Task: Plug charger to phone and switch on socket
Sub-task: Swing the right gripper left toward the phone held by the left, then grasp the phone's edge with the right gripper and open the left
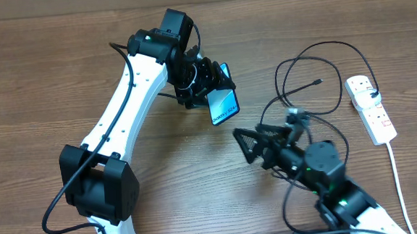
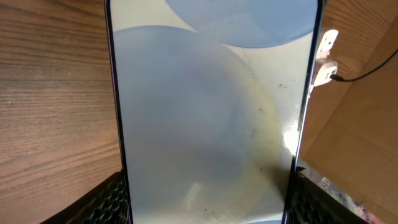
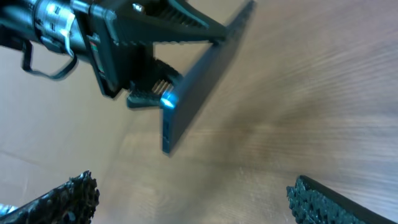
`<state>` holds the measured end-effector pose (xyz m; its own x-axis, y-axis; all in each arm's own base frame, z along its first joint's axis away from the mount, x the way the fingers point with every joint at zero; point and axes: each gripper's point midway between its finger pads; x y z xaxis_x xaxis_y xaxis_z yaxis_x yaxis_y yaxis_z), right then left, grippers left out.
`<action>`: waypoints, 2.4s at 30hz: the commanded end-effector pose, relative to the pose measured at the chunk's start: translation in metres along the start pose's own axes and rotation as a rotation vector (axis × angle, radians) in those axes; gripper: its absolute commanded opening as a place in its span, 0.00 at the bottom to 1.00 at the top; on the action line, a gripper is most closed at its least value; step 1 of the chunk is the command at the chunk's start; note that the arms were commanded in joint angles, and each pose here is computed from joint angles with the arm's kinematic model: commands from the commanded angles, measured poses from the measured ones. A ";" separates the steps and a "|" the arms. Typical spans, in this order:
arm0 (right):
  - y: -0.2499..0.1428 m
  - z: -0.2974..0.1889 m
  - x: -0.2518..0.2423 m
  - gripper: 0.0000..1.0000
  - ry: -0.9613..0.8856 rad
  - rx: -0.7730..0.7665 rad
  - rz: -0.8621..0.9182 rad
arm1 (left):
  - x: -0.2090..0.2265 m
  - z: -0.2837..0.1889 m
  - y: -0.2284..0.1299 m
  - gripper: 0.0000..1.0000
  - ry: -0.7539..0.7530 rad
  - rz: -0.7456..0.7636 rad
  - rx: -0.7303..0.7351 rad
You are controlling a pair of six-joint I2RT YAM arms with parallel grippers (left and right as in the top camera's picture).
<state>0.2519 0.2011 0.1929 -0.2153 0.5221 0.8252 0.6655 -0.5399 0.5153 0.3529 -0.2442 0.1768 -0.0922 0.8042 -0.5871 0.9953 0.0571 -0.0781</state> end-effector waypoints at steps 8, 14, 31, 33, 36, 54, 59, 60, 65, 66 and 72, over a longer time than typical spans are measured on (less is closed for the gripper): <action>0.018 0.051 0.001 1.00 -0.009 -0.222 0.052 | -0.014 -0.007 0.012 0.45 -0.050 -0.014 -0.039; 0.025 0.069 -0.002 0.90 0.025 -0.295 0.101 | -0.016 -0.007 0.016 0.44 -0.059 -0.009 -0.055; 0.041 0.103 0.005 0.63 -0.019 -0.332 0.094 | -0.013 -0.007 0.018 0.45 -0.038 -0.015 -0.068; 0.040 0.103 0.004 0.60 -0.025 -0.328 0.097 | -0.013 -0.007 0.018 0.44 -0.038 -0.015 -0.068; 0.040 0.104 0.003 0.54 -0.030 -0.325 0.096 | -0.013 -0.007 0.018 0.44 -0.038 -0.016 -0.068; 0.027 0.107 0.003 0.26 -0.023 -0.256 0.089 | -0.009 -0.007 0.020 0.45 -0.016 -0.017 -0.082; 0.022 0.109 0.005 0.20 -0.008 -0.225 0.087 | -0.006 -0.007 0.022 0.45 -0.002 -0.018 -0.091; 0.022 0.109 0.005 0.20 -0.008 -0.225 0.087 | -0.006 -0.007 0.022 0.45 -0.002 -0.018 -0.091; 0.022 0.109 0.006 0.14 -0.006 -0.221 0.087 | -0.006 -0.007 0.022 0.45 0.000 -0.018 -0.093; 0.021 0.109 0.006 0.13 -0.004 -0.216 0.087 | -0.006 -0.007 0.022 0.45 0.000 -0.018 -0.093; 0.019 0.109 0.007 0.11 0.003 -0.205 0.090 | -0.006 -0.007 0.023 0.47 0.002 -0.018 -0.095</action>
<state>0.3441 0.2521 0.1675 -0.0996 0.4936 0.8639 0.4923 -0.7301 0.4739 0.3683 -0.2412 0.1753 -0.1160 0.8139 -0.5693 0.9925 0.1166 -0.0355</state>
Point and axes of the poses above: each gripper's point midway between its finger pads, its own z axis out along the fingers, its own x axis along the line the jaws close on, y = z × x, and after that the axes turned 10 degrees about z, right-handed
